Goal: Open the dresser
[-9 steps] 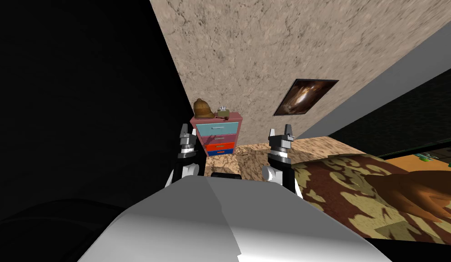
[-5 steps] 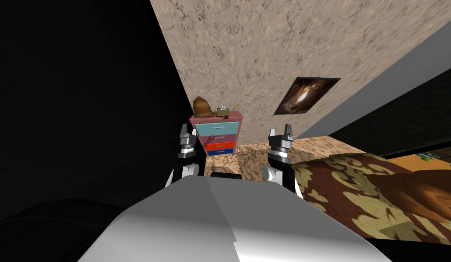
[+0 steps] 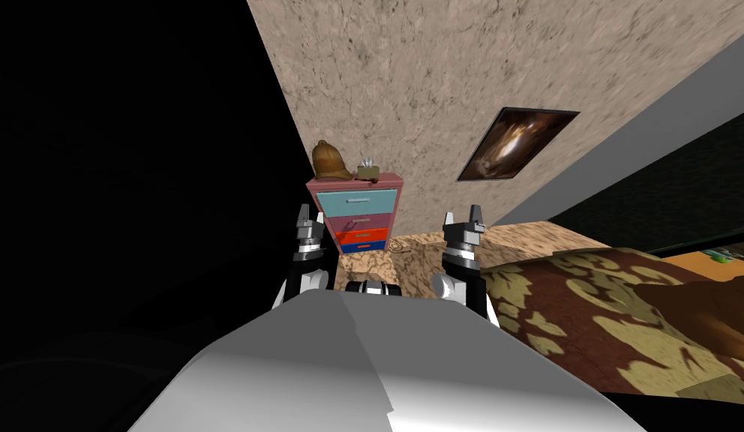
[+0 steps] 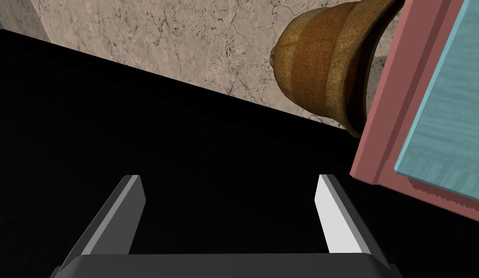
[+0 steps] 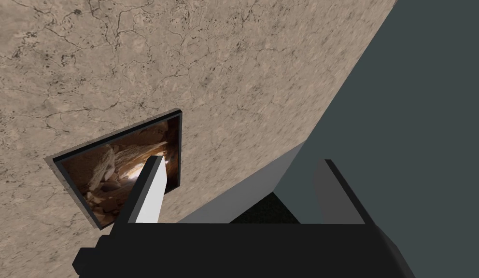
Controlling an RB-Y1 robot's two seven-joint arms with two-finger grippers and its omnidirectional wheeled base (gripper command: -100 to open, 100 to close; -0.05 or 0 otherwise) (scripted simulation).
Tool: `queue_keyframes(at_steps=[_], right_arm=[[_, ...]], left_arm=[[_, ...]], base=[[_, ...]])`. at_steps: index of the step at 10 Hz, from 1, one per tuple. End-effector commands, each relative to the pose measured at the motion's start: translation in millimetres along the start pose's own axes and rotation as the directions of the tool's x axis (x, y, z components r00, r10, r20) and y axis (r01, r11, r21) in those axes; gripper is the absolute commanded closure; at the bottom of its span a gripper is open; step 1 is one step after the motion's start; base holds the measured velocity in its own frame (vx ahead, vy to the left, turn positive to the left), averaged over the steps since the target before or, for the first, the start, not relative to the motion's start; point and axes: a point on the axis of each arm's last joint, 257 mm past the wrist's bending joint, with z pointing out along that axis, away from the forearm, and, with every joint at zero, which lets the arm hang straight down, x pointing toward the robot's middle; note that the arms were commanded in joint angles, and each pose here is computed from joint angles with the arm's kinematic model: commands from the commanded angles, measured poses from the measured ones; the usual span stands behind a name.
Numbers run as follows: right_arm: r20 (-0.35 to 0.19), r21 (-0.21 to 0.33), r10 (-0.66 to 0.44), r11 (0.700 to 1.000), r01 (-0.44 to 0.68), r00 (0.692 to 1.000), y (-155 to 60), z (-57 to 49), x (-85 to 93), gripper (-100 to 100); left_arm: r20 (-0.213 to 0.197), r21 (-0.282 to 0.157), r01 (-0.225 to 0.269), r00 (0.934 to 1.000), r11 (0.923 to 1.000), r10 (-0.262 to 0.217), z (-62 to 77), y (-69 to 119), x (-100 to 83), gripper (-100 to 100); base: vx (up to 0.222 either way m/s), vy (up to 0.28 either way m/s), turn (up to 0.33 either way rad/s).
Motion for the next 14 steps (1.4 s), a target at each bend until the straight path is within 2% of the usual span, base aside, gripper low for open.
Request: queue_keyframes(at_steps=[1,4,7,10,11,14], right_arm=[[0.000,0.000,0.000,1.000,0.000,1.000,0,0.0,0.0,0],[0.000,0.001,0.000,1.000,0.000,1.000,0,-0.1,-0.1,0],[0.000,0.001,0.000,1.000,0.000,1.000,0,-0.1,-0.1,0],[0.000,0.001,0.000,1.000,0.000,1.000,0,-0.2,-0.1,0],[0.000,0.001,0.000,1.000,0.000,1.000,0,-0.1,-0.1,0],[0.000,0.001,0.000,1.000,0.000,1.000,0,-0.1,-0.1,0]], left_arm=[[-0.029,-0.007,-0.016,0.9995,0.9998,0.016,-1.5,4.7,2.5,-100],[-0.084,-0.029,-0.050,0.9953,0.9983,0.047,-6.5,21.1,5.6,-100],[-0.121,-0.059,-0.079,0.9901,0.9952,0.071,-13.5,44.3,4.0,-100],[-0.143,-0.092,-0.103,0.9857,0.9903,0.090,-22.1,70.6,-1.0,-100],[-0.143,-0.094,-0.104,0.9857,0.9902,0.090,-22.4,71.1,-1.1,-100],[-0.157,-0.123,-0.125,0.9820,0.9845,0.105,-31.2,95.5,-8.0,-100]], base=[[0.015,-0.002,0.001],[0.036,-0.006,0.002],[0.061,-0.011,0.003],[0.072,-0.014,0.004],[0.049,-0.012,0.003],[0.063,-0.016,0.004]])
